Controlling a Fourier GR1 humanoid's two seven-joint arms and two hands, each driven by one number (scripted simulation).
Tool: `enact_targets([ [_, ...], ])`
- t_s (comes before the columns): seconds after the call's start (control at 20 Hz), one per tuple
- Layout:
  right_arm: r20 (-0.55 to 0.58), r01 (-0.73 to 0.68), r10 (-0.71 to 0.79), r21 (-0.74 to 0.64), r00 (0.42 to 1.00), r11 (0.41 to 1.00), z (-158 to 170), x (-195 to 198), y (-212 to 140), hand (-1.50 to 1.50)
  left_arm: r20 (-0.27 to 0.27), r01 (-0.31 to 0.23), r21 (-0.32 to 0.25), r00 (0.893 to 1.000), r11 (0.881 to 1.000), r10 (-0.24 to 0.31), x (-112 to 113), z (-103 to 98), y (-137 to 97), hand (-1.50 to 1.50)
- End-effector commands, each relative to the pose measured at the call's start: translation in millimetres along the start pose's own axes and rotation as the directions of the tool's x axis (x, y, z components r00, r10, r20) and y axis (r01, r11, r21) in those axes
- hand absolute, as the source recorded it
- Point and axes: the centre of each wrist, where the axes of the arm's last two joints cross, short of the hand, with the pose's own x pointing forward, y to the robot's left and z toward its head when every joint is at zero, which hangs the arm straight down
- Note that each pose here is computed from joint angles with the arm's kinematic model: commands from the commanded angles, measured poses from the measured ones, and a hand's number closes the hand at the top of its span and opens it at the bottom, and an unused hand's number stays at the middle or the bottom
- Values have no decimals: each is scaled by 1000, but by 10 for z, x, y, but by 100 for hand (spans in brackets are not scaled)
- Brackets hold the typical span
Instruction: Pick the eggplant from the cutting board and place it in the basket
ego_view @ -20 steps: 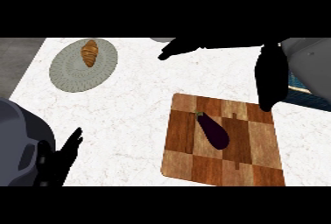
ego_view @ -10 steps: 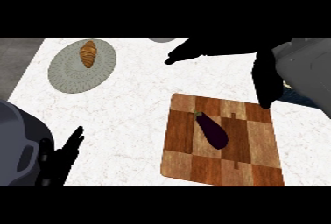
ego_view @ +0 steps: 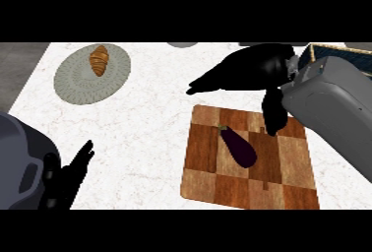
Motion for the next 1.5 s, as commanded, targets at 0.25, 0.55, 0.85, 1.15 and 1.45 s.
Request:
enact_targets([
  [0.25, -3, -53, 53, 34, 999, 998, -328, 60, 530, -150, -36, -8, 21, 999, 1000, 9, -132, -7, 159, 0],
  [0.55, -22, -28, 30, 47, 999, 999, -475, -164, 502, -150, -36, 2, 16, 999, 1000, -1, -163, -38, 70, 0],
  [0.85, -3, -45, 45, 61, 999, 997, -595, -383, 1113, -150, -36, 14, 25, 999, 1000, -13, -160, -46, 306, 0],
  [1.15, -7, -36, 37, 40, 999, 999, -747, -237, 969, -150, -45, 3, 21, 999, 1000, -2, -221, -77, 112, 0],
  [1.45, 14, -16, 16, 23, 1000, 1000, -938, -405, 1121, -150, -49, 4, 12, 999, 1000, -3, -127, -91, -132, 0],
])
